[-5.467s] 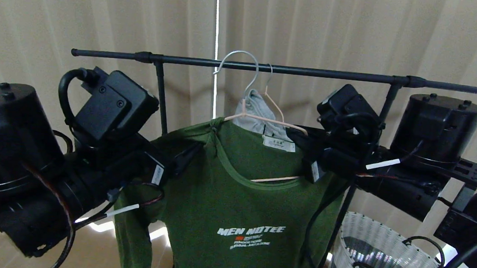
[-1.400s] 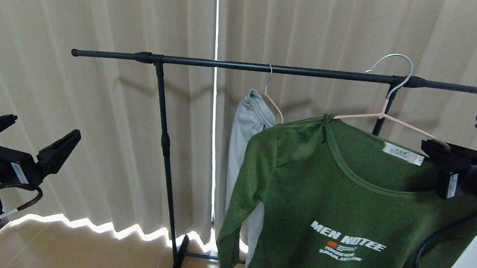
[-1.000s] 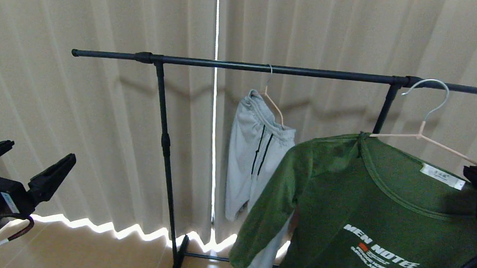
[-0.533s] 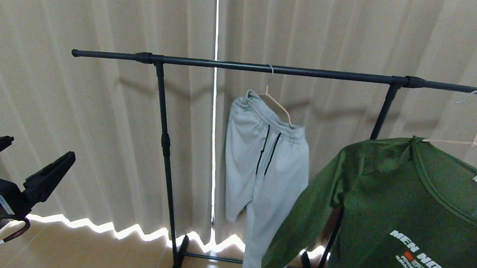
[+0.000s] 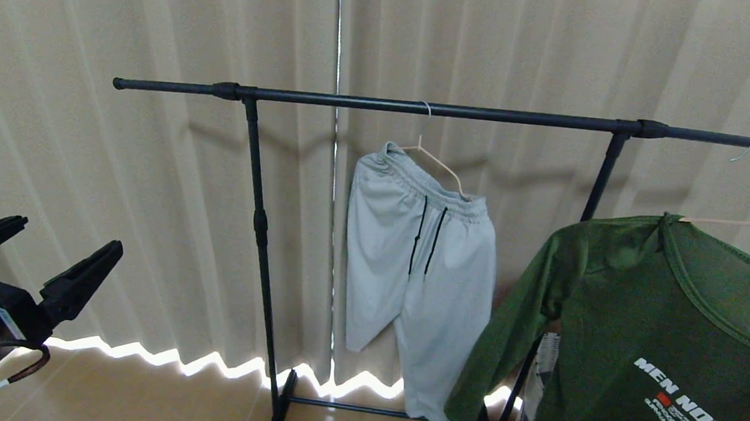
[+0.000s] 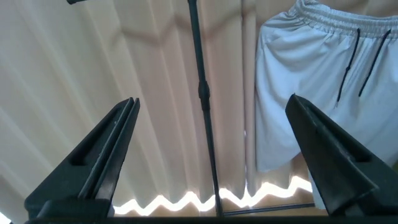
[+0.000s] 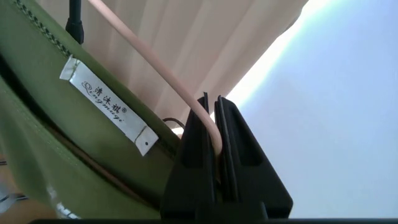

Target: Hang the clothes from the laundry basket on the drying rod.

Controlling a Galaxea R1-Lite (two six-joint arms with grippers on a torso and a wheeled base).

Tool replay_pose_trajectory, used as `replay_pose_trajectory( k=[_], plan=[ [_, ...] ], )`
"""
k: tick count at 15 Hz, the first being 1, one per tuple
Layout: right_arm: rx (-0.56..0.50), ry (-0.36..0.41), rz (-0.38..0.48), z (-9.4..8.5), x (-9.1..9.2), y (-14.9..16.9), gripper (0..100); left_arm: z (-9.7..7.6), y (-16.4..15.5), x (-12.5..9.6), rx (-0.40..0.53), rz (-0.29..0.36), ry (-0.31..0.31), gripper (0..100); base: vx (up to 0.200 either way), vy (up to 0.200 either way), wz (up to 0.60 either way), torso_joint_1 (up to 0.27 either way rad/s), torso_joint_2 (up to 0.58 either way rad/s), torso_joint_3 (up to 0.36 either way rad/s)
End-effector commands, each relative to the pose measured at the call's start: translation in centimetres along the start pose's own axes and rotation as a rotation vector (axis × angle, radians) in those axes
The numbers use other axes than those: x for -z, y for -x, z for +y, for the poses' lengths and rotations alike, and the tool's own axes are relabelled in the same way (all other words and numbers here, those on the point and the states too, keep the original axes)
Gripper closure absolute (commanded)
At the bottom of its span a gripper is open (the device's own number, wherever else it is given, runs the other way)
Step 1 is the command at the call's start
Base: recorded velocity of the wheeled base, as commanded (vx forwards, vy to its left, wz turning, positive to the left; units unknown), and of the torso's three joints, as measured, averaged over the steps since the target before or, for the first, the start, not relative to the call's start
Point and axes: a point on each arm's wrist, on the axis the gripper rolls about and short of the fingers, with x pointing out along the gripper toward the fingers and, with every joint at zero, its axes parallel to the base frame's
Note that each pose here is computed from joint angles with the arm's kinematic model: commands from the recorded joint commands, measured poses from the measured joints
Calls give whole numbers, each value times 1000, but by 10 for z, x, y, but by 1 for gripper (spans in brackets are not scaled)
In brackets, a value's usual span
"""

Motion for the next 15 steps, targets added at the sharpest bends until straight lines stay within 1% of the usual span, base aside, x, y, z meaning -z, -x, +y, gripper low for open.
replay_pose_trajectory(
  k=[1,2,3,7,14,15],
  plan=[
    [-3,1,1,1,0,-1,100,-2,-1,2,16,12,1,0,0,0,0,0,0,0],
    [-7,2,2,1,1,-1,100,-6,-1,4,47,18,2,0,0,0,0,0,0,0],
    [-10,2,1,1,1,0,100,-8,0,3,59,14,4,0,0,0,0,0,0,0],
    [-18,1,6,3,5,1,100,-7,0,1,52,2,6,0,0,0,0,0,0,0],
    [-19,1,4,3,5,1,100,-8,0,4,58,18,4,0,200,0,0,5,4,3],
    [-22,2,7,4,5,1,100,-8,-1,6,58,30,4,0,200,0,0,-2,2,2]
  ],
)
